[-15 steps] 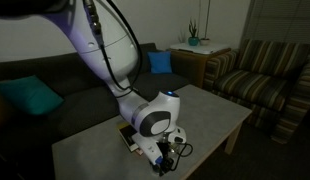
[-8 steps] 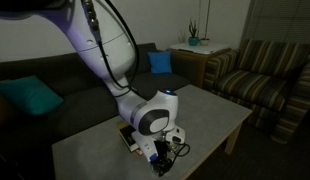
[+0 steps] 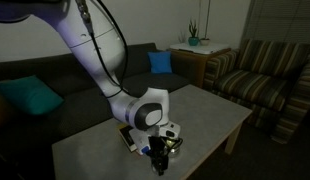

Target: Put the silver lid on top of the silver tin

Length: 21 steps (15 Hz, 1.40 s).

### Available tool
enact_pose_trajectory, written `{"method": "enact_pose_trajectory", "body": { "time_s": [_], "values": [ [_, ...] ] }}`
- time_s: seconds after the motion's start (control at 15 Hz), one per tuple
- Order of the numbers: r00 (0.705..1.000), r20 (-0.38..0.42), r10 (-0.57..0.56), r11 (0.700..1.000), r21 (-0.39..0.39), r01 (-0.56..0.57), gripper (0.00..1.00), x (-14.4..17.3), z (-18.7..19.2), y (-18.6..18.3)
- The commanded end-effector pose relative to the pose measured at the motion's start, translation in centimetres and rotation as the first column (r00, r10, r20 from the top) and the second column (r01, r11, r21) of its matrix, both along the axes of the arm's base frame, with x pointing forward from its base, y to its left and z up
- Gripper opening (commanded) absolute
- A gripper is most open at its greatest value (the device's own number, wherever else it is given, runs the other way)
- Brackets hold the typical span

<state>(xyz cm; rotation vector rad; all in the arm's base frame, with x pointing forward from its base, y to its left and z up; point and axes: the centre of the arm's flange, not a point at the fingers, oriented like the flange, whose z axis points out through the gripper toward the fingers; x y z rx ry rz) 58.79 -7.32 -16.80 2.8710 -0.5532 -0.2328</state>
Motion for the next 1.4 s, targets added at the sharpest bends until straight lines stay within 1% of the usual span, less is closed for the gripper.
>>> {"method": "enact_pose_trajectory", "body": {
  "time_s": [0.0, 0.4, 0.67, 0.8, 0.87, 0.93, 1.07, 1.27, 1.33],
  "values": [
    [1.000, 0.014, -0.025, 0.996, -0.090, 0.026, 0.44, -1.8, -0.7, -0.4],
    [0.995, 0.075, -0.059, 0.978, -0.194, 0.073, 0.44, -3.4, 0.9, -1.4],
    [0.991, 0.127, -0.049, 0.964, -0.253, 0.080, 0.44, -5.1, 2.3, -2.9],
    [0.986, 0.160, -0.051, 0.956, -0.277, 0.094, 0.44, -5.7, 3.2, -3.5],
    [0.980, 0.192, -0.051, 0.953, -0.284, 0.105, 0.44, -6.0, 3.6, -3.7],
    [0.973, 0.225, -0.055, 0.951, -0.286, 0.119, 0.44, -6.2, 4.1, -3.9],
    [0.959, 0.274, -0.075, 0.954, -0.259, 0.148, 0.44, -6.4, 5.3, -4.0],
    [0.939, 0.323, -0.118, 0.963, -0.194, 0.188, 0.44, -6.8, 6.8, -4.0],
    [0.928, 0.341, -0.151, 0.963, -0.162, 0.216, 0.44, -6.8, 7.4, -3.9]
  ]
}}
